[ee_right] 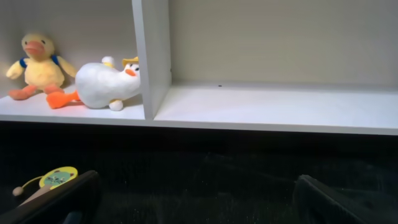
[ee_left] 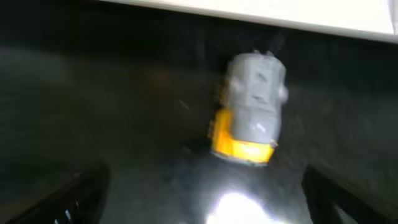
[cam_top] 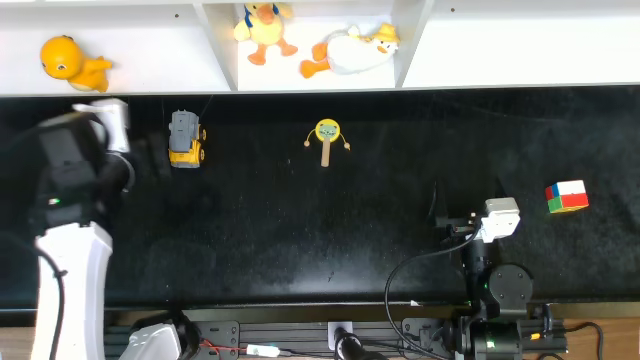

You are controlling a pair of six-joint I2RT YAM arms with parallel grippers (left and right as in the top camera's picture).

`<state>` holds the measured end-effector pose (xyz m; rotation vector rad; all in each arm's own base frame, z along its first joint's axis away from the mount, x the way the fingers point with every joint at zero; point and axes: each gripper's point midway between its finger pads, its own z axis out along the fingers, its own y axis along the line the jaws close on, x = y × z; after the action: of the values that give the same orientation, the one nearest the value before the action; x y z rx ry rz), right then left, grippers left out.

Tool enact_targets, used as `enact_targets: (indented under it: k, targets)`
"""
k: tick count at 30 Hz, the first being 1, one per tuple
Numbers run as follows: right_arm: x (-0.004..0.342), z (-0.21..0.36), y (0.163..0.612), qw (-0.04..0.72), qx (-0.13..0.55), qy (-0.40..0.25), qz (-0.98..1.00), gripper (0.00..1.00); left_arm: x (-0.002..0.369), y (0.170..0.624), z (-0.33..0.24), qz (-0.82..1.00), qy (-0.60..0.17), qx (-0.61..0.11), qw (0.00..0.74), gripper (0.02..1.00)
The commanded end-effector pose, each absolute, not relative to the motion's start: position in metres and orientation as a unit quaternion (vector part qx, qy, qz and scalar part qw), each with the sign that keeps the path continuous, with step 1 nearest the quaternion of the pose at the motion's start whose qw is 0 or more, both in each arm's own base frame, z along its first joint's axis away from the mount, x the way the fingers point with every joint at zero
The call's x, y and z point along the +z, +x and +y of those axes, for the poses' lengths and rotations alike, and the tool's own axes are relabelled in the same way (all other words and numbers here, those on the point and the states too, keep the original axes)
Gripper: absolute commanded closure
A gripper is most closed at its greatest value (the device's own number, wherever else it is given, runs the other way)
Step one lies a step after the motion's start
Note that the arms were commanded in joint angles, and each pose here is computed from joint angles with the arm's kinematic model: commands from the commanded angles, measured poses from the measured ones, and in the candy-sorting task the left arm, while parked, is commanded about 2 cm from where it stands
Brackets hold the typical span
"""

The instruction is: Store Toys

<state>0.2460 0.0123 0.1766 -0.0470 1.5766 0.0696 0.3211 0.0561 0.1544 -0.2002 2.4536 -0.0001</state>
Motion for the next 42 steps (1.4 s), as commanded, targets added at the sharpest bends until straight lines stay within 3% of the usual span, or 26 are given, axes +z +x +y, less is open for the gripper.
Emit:
enact_targets:
  k: [1,8,17,29,33,42]
  targets:
    - [0.173,0.014,0.246,0.703,0.036,-0.023,0.71,0.007,0.125,0.321,0.025,0.956,-0.024,-0.003,0.294,0.023]
    - [0.173,0.014,0.246,0.703,0.036,-0.023,0.71,0.005,0.094,0.348,-0.008,0.959,0.032,-0.012,0.281,0.02]
    - [0.173,0.014,0.246,0.703,0.036,-0.023,0.71,0.005,0.057,0.361,-0.002,0.967,0.032,0.027,0.252,0.025]
    - [0.173,0.014,0.246,0.703,0.036,-0.023,0.71,0.005,0.06,0.361,0.0,0.964,0.03,0.031,0.262,0.483]
    - [0.173,0.014,0.246,0.703,0.036,-0.023,0.71,0.005,0.066,0.346,0.0,0.959,0.029,0.031,0.281,0.538]
    - [0.173,0.014,0.246,0.703,0.036,-0.023,0.71,0.005,0.086,0.29,-0.007,0.95,0.007,-0.002,0.311,0.538]
